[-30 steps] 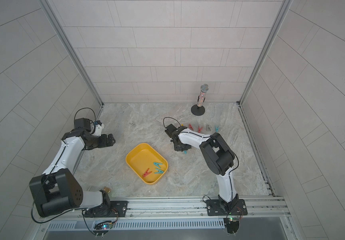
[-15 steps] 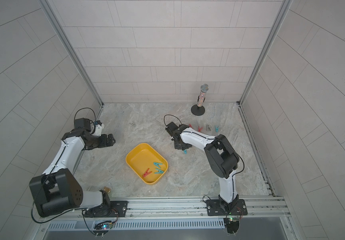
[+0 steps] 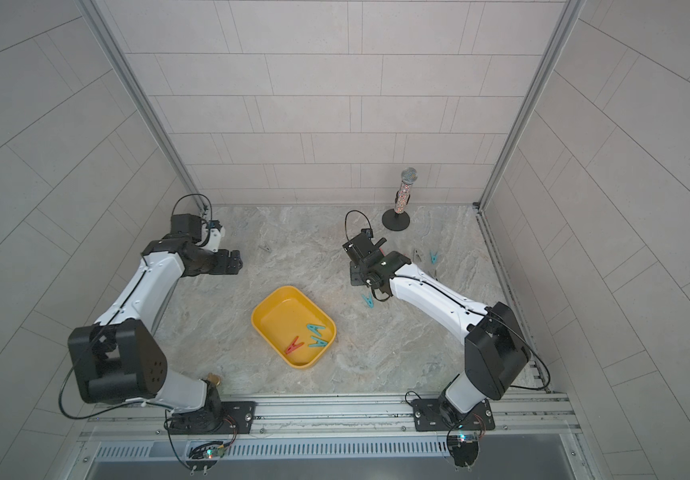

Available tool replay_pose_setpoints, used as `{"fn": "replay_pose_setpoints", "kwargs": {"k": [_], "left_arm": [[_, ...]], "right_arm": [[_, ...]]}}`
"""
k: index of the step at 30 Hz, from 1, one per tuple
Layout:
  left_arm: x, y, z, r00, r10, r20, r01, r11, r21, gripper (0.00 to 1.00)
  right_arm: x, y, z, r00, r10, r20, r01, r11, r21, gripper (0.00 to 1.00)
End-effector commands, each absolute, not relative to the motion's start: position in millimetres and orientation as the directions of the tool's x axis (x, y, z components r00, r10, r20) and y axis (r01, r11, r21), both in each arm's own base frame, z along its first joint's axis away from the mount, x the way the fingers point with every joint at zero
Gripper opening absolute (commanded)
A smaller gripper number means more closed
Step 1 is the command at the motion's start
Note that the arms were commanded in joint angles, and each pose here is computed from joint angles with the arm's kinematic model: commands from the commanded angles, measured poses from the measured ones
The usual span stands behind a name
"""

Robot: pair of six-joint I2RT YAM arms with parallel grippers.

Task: Take the clothespins out of the storage box
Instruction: Pick up the clothespin from the center of the board.

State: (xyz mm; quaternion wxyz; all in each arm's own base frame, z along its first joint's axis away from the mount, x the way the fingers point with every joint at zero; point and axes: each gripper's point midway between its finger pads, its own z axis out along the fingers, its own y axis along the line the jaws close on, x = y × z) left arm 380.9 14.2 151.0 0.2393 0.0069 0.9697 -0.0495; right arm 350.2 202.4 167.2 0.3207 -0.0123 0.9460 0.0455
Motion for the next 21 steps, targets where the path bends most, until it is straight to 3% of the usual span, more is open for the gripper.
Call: {"fn": "replay_pose_setpoints", "kwargs": {"k": [1,6,14,21], "left_arm": [[404,2,136,-0.911,-0.080,-0.404,-0.042,0.994,-0.103,1.00],[445,-17,110,-0.917,-0.151,-0.370,-0.130,0.988,-0.081,0.98],[502,-19,72,-0.878,-0.283,-0.385,-0.293,0.956,-0.033,0.73],[528,-18,49,-0.848,-0.370,-0.380,-0.384,0.923,-0.042,0.70]], "right_arm": [[345,199,167,-0.794,-0.010,-0.608,-0.059,0.996,0.061,0.20],[342,192,165,-0.794,-0.011,-0.608,-0.046,0.998,0.041,0.20],[334,178,168,-0.789,-0.007,-0.614,-0.018,1.000,0.011,0.20],[328,167,174,-0.776,0.002,-0.631,0.004,1.000,-0.002,0.20]]}}
